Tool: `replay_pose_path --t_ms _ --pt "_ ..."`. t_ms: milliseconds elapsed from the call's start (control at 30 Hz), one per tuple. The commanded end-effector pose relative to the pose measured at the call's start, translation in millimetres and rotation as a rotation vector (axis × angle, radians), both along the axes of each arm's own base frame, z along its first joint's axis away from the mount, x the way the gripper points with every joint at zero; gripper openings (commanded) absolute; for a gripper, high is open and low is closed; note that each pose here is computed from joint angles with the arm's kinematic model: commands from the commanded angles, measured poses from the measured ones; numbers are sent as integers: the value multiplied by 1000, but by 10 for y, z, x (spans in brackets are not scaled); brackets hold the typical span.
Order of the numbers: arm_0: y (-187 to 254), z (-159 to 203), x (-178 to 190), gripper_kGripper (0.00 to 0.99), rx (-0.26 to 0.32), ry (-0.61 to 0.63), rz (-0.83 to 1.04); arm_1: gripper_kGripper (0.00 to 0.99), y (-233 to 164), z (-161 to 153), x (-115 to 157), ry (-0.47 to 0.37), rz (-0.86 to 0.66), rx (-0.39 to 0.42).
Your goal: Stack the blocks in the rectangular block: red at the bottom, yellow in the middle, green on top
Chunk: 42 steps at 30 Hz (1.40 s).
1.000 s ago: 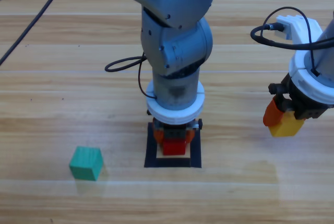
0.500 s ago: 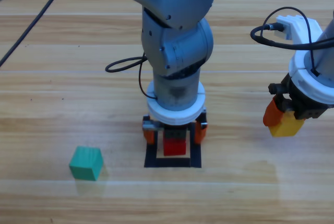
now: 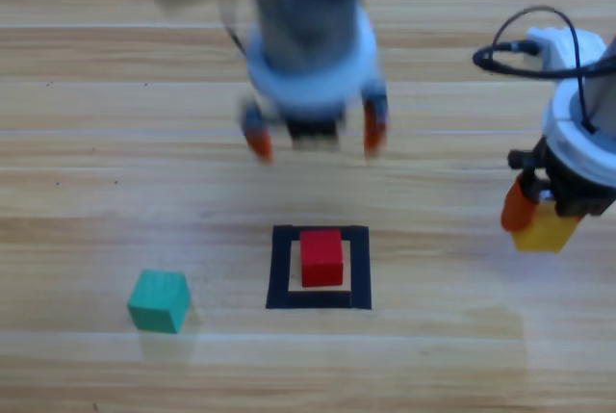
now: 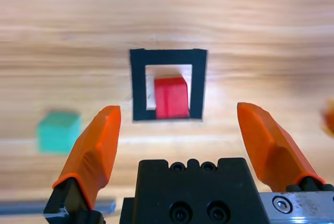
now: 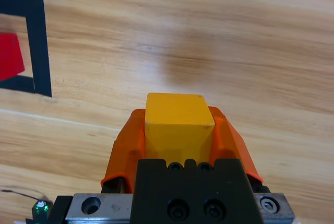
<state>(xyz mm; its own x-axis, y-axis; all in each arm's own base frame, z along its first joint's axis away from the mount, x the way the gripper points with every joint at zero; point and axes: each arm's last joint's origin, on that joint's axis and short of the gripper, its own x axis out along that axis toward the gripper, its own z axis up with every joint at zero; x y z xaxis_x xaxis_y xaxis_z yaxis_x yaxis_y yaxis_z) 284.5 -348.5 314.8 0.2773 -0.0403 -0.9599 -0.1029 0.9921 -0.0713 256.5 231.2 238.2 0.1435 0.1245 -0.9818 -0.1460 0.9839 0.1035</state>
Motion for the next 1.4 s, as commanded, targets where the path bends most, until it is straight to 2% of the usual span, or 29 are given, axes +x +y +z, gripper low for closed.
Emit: replay_pose_path --t_ms 33,200,433,600,967,1400 --pt "861 921 -658 943 -68 -131 14 0 314 20 -103 18 13 -89" --pt "1345 839 -1025 943 -27 -111 25 0 661 -37 -80 53 17 -130" --pt "1793 816 -1373 943 -42 -119 17 0 1142 -207 -10 82 49 -165" --pt "1851 756 -1420 943 -25 -105 7 0 1342 -204 -3 66 69 -140" --pt "1920 690 -1483 943 -31 -91 -1 0 1839 -251 -28 66 89 -120" --pt "1916 588 -1487 943 -41 -83 -4 0 2034 -458 56 77 64 -111"
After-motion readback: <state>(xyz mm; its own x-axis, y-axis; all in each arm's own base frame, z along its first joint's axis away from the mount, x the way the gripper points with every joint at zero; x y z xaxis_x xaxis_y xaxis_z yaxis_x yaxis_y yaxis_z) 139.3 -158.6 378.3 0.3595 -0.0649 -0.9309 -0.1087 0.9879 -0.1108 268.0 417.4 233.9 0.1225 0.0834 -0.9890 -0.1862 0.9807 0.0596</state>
